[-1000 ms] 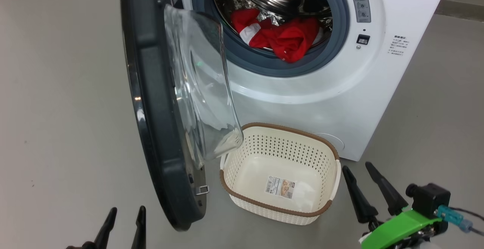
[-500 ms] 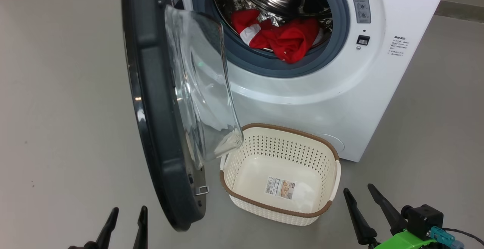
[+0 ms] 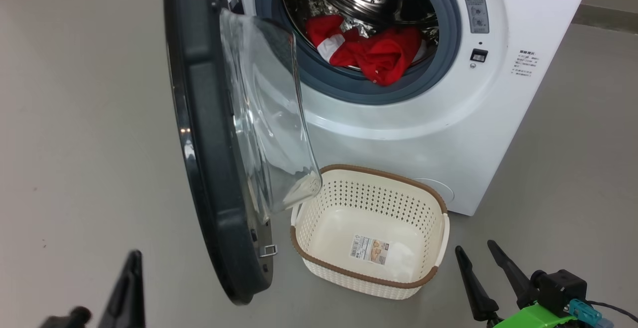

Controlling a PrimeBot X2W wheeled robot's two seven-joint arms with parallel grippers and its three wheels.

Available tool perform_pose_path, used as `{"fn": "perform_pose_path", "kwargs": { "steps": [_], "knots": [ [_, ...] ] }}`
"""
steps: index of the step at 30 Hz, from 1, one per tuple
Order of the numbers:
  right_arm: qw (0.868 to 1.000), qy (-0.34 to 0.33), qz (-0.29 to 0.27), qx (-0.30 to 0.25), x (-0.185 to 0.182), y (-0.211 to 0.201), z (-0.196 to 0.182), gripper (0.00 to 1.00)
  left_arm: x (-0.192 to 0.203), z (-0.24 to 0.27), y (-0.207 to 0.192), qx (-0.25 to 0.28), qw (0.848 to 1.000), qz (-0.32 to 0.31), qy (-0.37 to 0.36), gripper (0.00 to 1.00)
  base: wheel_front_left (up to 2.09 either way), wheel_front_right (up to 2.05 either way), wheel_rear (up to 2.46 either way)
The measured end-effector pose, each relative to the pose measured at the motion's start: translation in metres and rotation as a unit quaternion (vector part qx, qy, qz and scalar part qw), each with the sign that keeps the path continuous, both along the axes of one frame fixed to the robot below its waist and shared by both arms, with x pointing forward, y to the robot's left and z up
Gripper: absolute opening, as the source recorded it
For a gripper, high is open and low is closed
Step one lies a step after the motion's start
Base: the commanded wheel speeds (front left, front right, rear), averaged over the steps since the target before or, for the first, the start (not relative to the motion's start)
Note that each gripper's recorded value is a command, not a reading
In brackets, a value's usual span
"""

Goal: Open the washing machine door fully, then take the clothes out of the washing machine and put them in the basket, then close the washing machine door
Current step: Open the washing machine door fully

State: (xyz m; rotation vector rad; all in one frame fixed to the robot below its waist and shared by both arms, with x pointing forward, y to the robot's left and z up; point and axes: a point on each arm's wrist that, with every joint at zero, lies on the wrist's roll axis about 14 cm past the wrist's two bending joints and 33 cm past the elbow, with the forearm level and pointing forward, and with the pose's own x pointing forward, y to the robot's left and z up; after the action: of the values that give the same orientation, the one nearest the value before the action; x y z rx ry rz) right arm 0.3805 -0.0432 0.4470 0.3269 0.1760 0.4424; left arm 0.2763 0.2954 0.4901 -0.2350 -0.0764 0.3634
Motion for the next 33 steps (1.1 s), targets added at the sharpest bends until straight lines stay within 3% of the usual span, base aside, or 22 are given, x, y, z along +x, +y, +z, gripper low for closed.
{"fn": "perform_pose_path", "kwargs": {
  "steps": [5,9,13,18,25,33],
  "knots": [
    [1.0,-0.015,-0.004,-0.011,0.002,-0.004,0.006,1.0,0.002,0.052,0.022,0.019,0.996,0.03,-0.08,0.0,0.0,0.0,0.0],
    [0.999,-0.024,-0.006,-0.026,0.002,-0.007,0.006,1.0,0.002,0.107,0.026,0.038,0.985,0.034,-0.167,0.0,0.0,0.0,0.0],
    [0.999,-0.035,-0.003,-0.038,0.002,-0.006,0.009,1.0,0.007,0.153,-0.001,0.05,0.97,-0.007,-0.24,0.0,0.0,0.0,0.0],
    [0.999,-0.035,-0.003,-0.041,0.003,-0.006,0.008,1.0,0.017,0.179,-0.064,0.034,0.953,-0.104,-0.284,0.0,0.0,0.0,0.0],
    [0.999,-0.031,-0.006,-0.04,0.004,-0.006,0.005,1.0,0.029,0.147,-0.15,-0.028,0.943,-0.23,-0.239,0.0,0.0,0.0,0.0],
    [0.998,-0.025,-0.005,-0.05,0.007,-0.007,-0.003,1.0,0.05,0.073,-0.156,-0.082,0.96,-0.236,-0.127,0.0,0.0,0.0,0.0]
  ]
}}
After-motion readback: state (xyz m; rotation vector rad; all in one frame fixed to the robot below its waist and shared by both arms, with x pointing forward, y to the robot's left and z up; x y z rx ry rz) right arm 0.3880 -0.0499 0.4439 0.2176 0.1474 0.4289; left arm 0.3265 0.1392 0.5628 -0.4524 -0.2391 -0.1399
